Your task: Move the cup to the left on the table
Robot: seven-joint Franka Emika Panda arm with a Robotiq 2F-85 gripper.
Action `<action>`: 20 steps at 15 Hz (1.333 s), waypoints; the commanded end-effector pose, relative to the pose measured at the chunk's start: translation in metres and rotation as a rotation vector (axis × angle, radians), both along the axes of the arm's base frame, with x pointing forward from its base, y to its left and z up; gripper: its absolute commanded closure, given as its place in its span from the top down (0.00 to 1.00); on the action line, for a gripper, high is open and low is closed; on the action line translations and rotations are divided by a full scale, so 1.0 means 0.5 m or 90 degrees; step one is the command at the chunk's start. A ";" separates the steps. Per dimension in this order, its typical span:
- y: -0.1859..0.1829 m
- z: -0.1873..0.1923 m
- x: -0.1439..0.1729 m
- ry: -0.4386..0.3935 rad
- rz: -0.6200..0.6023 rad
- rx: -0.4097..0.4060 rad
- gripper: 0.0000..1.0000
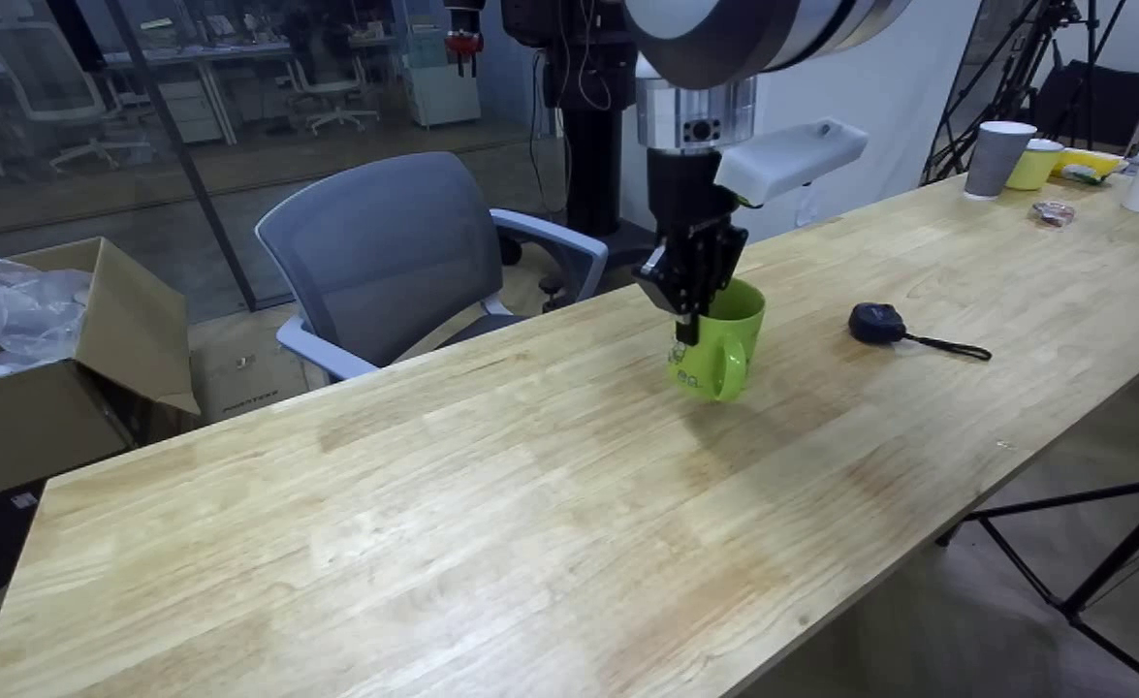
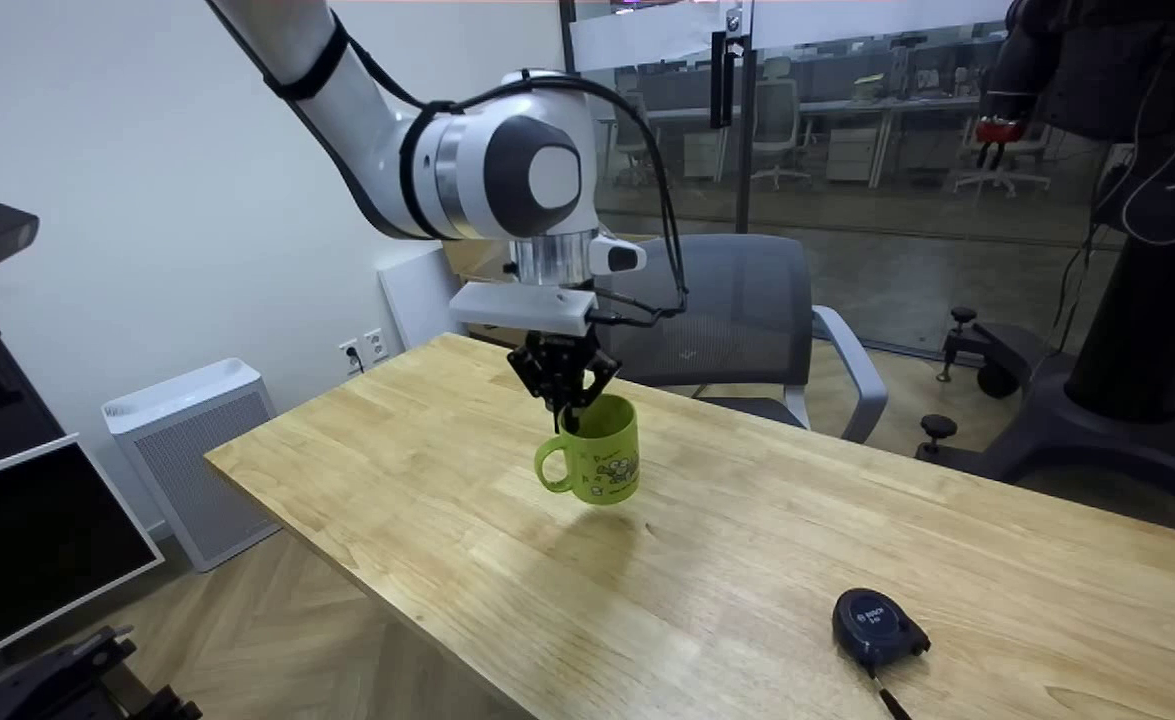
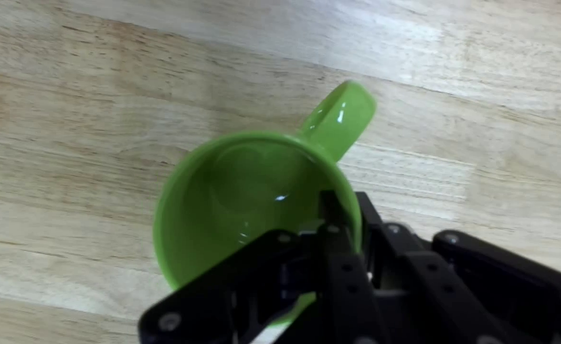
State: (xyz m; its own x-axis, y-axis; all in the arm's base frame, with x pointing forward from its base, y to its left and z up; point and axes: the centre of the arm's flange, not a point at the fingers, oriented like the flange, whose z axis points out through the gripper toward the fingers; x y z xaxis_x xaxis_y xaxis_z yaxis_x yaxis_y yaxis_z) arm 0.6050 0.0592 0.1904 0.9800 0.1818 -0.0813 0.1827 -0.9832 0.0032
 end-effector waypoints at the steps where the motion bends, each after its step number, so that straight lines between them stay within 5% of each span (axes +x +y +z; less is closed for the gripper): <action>1: 0.042 -0.004 0.046 0.015 0.018 0.001 0.03; 9: 0.101 -0.057 0.067 0.040 0.045 -0.008 0.03; 20: 0.082 -0.105 0.081 0.060 0.033 -0.021 0.03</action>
